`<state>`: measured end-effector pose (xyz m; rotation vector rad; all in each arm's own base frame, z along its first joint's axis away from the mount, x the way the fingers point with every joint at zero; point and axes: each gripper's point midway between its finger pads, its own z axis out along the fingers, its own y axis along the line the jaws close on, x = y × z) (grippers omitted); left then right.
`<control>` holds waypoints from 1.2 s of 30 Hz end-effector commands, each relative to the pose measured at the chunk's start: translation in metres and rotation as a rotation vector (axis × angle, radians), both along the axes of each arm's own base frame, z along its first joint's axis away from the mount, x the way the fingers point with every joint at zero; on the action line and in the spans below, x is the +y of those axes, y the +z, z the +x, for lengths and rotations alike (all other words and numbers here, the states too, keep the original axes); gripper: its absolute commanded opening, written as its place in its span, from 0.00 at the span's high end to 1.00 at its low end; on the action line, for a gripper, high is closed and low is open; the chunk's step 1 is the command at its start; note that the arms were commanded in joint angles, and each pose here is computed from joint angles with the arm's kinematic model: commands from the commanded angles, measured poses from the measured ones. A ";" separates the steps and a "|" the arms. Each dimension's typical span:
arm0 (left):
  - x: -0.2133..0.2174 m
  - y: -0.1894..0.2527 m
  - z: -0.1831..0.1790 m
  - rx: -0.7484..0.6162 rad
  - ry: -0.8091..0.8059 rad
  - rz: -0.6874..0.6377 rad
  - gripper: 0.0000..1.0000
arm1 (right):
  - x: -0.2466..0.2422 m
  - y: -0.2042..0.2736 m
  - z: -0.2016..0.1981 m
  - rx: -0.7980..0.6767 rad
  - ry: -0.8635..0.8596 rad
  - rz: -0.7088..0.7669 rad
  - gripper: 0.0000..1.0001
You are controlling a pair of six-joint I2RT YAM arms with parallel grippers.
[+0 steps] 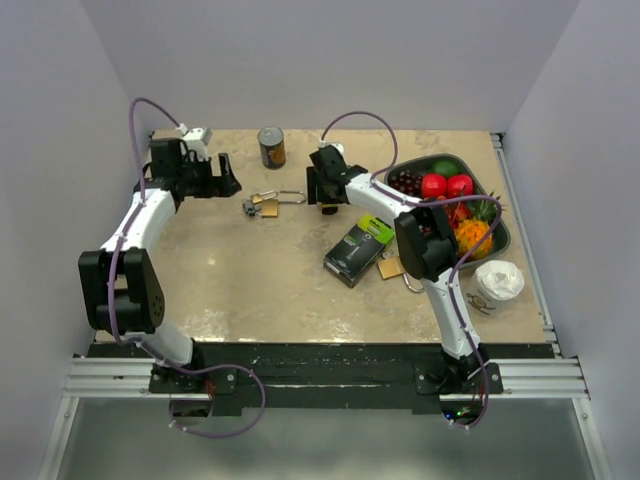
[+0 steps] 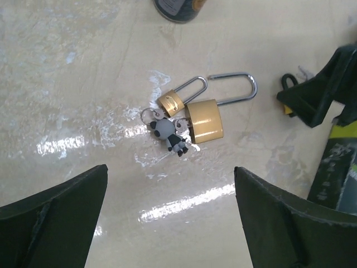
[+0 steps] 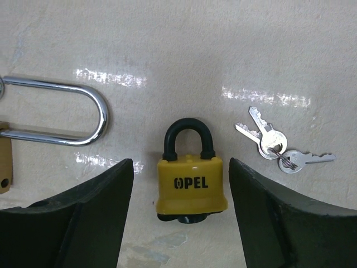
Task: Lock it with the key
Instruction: Place the lock at the center of the board, then pick up the lock from the center of the board.
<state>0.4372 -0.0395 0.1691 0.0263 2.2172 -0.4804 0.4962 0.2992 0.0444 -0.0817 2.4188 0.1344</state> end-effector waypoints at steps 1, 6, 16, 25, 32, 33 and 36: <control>-0.017 0.003 0.019 -0.090 -0.177 0.171 0.02 | 0.018 0.056 0.020 -0.118 0.017 0.103 0.26; -0.045 -0.009 0.026 -0.110 -0.287 0.183 0.04 | 0.030 0.110 0.023 -0.237 0.116 0.165 0.19; -0.079 -0.040 0.076 -0.116 -0.421 0.309 0.03 | 0.028 0.167 -0.001 -0.393 0.328 0.153 0.03; -0.099 -0.072 0.093 -0.094 -0.473 0.355 0.18 | -0.008 0.171 0.002 -0.403 0.266 0.110 0.03; -0.113 -0.090 0.090 -0.070 -0.516 0.345 0.34 | -0.013 0.174 0.005 -0.406 0.249 0.124 0.03; -0.115 -0.092 0.086 -0.060 -0.536 0.342 0.36 | -0.013 0.174 0.005 -0.406 0.249 0.124 0.03; -0.123 -0.096 0.076 -0.051 -0.596 0.355 0.44 | -0.014 0.172 0.006 -0.405 0.251 0.119 0.03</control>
